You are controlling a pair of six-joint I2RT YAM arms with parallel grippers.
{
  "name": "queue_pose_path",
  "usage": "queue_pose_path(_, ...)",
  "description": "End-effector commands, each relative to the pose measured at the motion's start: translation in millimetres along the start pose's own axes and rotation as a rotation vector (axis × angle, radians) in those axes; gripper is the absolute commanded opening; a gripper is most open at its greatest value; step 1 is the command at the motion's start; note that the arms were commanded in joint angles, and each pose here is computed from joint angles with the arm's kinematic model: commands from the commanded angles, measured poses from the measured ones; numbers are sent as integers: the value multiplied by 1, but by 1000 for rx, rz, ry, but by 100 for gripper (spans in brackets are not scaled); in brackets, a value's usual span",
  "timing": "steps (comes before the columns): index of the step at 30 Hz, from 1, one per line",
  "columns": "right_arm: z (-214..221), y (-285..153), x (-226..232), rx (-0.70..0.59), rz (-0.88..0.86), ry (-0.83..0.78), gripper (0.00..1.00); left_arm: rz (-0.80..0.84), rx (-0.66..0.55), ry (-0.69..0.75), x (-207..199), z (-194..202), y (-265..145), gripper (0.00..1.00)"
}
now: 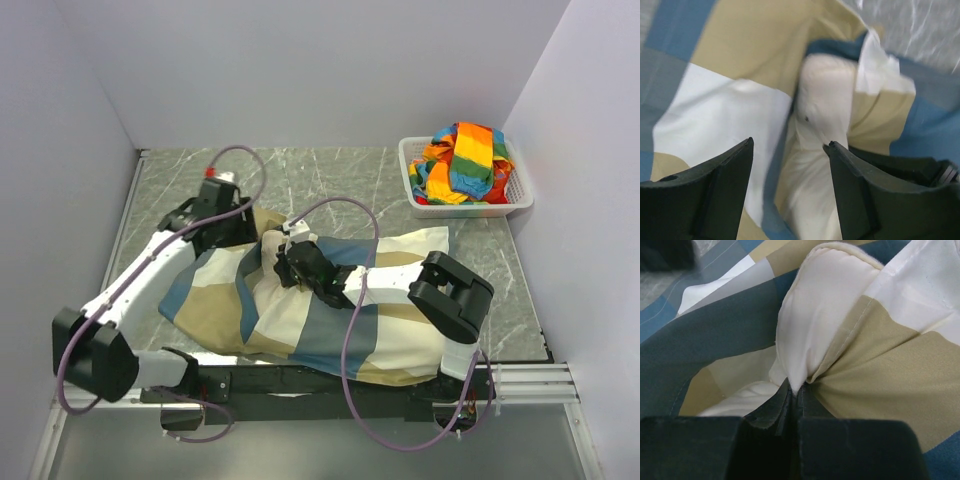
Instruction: Put the pillow into the pillowcase
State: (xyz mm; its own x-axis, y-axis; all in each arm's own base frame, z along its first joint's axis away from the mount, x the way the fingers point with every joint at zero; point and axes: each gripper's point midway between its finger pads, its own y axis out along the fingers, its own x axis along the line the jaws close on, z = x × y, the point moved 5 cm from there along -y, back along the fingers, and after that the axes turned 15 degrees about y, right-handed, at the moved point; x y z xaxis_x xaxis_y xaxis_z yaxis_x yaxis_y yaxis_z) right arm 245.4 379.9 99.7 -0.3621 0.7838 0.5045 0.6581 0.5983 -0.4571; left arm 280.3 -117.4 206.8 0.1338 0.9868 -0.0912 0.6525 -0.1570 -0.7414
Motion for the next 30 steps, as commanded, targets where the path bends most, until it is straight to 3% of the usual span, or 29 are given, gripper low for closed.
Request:
queue_pose_path(1, 13, -6, -10, 62, 8, -9, 0, -19, 112, 167, -16, 13, 4, 67)
queue_pose_path(10, 11, -13, -8, 53, -20, 1, 0, -155, 264, 256, -16, 45, 38, 69)
queue_pose_path(19, 9, -16, -6, 50, -39, 8, 0, -99, 362, 277, -21, 74, 55, 71)
queue_pose_path(22, 9, -16, -5, 53, -44, 13, 0, -133, 402, 280, -18, 84, 68, 67)
queue_pose_path(23, 8, -16, -5, 53, -44, 13, 0, -142, 412, 281, -17, 87, 70, 64)
queue_pose_path(26, 7, -18, -4, 48, -48, 17, 0, -129, 436, 264, -21, 93, 83, 35)
queue_pose_path(27, 5, -21, -2, 47, -55, 15, 0, -105, 419, 253, -24, 90, 88, 14)
queue_pose_path(28, 5, -24, 0, 49, -65, 12, 0, -89, 411, 235, -29, 85, 93, 2)
queue_pose_path(30, -2, -33, 8, 40, -108, 3, 0, -96, 357, 188, -30, 67, 100, 1)
